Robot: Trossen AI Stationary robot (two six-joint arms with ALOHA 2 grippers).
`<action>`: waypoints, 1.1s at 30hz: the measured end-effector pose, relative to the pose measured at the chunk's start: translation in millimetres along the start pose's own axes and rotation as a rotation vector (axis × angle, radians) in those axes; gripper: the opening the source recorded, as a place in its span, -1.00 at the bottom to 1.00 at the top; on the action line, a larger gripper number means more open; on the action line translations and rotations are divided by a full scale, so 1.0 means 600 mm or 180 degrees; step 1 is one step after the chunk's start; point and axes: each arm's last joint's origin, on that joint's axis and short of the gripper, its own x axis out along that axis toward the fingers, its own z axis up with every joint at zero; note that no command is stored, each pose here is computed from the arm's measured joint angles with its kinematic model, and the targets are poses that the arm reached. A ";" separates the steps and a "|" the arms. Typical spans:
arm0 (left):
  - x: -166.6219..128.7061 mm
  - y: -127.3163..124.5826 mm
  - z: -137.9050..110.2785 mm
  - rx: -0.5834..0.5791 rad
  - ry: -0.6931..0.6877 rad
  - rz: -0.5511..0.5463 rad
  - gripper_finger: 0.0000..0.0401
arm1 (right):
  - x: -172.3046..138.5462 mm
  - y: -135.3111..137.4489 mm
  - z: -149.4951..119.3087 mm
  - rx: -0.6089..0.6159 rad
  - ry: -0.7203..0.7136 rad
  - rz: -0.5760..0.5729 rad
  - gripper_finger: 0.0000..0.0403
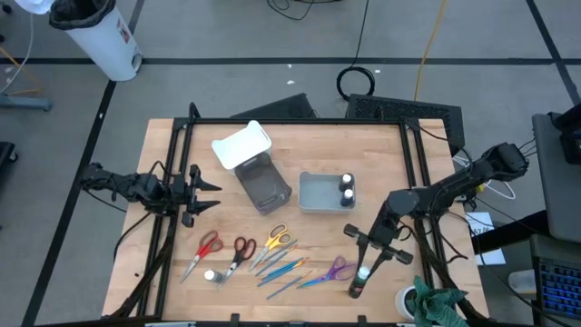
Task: Pick & Place Paint Supplies
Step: Put the green paint bottle into the gray bin
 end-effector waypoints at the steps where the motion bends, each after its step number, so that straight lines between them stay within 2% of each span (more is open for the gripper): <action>1: 0.000 0.000 0.000 0.0001 0.0001 0.0000 0.00 | -0.002 0.000 0.000 0.0014 -0.0030 0.0033 -0.48; 18: 0.000 0.000 0.000 0.0001 0.0000 0.0001 0.00 | -0.006 0.000 -0.003 0.0077 -0.0041 0.0067 -0.48; 21: 0.000 0.000 0.000 0.0001 0.0000 0.0001 0.00 | -0.006 0.003 -0.004 0.0081 0.0004 0.0310 -0.48; 27: 0.000 0.000 0.000 0.0001 0.0000 0.0001 0.00 | -0.010 0.019 -0.008 0.0105 0.0200 0.1391 -0.48; 33: 0.000 0.000 0.000 0.0000 0.0000 0.0000 0.00 | -0.012 0.022 -0.009 0.0035 0.0215 0.1589 -0.48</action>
